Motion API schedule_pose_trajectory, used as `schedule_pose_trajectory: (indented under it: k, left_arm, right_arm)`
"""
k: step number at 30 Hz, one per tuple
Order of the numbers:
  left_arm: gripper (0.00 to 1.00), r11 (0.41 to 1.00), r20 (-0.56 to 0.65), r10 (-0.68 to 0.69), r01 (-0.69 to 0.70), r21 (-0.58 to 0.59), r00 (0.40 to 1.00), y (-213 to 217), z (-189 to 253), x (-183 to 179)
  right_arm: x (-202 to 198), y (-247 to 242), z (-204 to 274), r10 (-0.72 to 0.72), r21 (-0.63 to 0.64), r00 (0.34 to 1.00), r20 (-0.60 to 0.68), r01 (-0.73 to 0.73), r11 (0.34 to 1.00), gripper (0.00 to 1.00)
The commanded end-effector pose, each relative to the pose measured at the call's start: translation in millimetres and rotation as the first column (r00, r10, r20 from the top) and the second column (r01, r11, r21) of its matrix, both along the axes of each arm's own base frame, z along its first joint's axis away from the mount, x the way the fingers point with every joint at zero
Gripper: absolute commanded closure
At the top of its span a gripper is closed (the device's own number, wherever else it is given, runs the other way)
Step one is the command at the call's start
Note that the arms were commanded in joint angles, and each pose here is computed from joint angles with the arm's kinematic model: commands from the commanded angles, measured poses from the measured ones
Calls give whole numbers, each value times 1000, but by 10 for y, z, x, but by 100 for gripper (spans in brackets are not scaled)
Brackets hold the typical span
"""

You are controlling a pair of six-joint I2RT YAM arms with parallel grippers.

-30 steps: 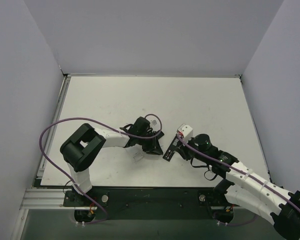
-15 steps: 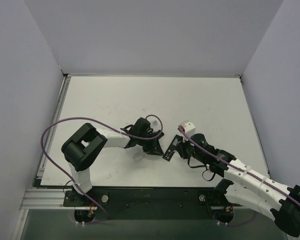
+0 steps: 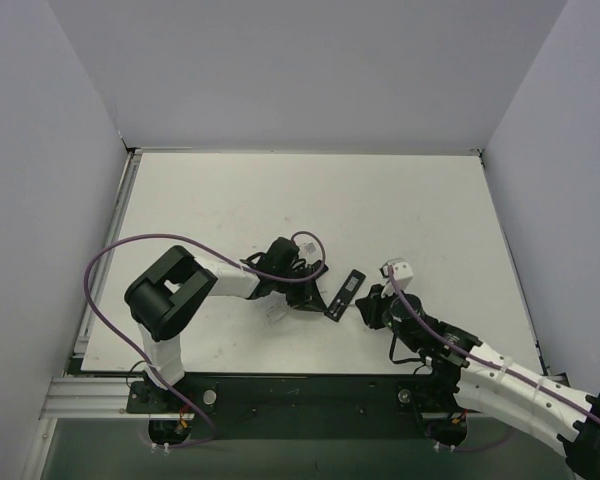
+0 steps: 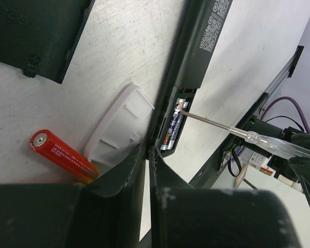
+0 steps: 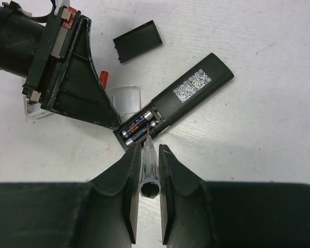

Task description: Unload the batteries from the remote control

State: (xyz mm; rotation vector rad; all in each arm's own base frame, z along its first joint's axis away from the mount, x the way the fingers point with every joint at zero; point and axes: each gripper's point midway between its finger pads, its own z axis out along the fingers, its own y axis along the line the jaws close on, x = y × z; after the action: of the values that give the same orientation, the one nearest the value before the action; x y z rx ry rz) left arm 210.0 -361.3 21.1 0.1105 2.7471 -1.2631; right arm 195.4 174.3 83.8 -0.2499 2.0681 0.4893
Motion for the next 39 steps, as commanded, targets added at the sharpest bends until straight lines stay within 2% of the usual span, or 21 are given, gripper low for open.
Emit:
schedule_pose_trajectory:
  k: [1,6,13,23,31,39]
  left_arm:
    - [87,1000,-8,-5,5,6,1000,5,-120,-36]
    - [93,1000,-15,-3,4,10,1000,4,-150,-44]
    - [94,1000,-15,0,1,12,1000,5,-148,-41]
    - [94,1000,-17,10,-10,11,1000,1,-126,-21]
    - [87,1000,24,23,-23,19,999,-38,110,108]
    - [72,999,93,41,-42,5,995,-37,535,279]
  right_arm:
    - [-95,-141,-260,-67,-9,996,-56,67,998,100]
    - [-105,-175,-276,-94,17,994,-52,95,995,100]
    - [-117,-172,-245,-118,105,992,-37,122,987,100]
    - [-115,-199,-267,-129,107,991,-34,132,985,100]
    - [-37,-175,-91,-110,45,994,5,110,993,100]
    - [12,-208,200,-96,11,993,63,96,995,100]
